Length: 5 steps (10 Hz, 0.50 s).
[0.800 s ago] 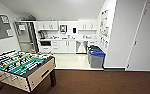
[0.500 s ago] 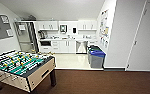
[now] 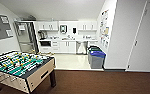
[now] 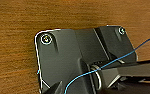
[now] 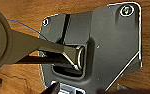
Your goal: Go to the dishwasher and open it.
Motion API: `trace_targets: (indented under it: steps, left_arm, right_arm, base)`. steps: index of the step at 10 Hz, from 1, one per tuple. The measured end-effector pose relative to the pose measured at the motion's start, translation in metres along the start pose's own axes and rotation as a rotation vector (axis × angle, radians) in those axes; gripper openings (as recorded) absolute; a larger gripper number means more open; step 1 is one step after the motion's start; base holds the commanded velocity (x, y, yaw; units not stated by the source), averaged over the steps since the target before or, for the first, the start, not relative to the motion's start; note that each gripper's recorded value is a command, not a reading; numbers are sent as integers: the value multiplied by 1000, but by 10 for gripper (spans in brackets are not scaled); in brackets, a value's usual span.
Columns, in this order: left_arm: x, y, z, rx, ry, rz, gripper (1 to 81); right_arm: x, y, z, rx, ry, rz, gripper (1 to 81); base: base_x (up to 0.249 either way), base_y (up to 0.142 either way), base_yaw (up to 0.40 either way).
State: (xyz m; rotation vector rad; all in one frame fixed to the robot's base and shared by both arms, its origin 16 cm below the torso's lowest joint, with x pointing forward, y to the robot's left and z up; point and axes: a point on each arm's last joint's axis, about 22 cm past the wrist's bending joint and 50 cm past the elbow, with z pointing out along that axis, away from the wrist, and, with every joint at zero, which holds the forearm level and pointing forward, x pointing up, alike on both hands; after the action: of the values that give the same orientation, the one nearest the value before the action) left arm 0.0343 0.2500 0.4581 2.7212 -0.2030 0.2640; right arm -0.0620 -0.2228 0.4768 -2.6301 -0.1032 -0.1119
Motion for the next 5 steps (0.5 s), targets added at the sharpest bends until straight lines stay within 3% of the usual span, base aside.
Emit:
trace_targets:
  steps: [2,5]
  left_arm:
    - [12,-1,1,2,19,5,811]
    - [7,-1,0,1,12,3,811]
  right_arm:
    - [12,2,0,-2,20,-6,811]
    - [9,-1,2,0,15,-5,811]
  base:
    - [88,0,0]
    - [89,0,0]
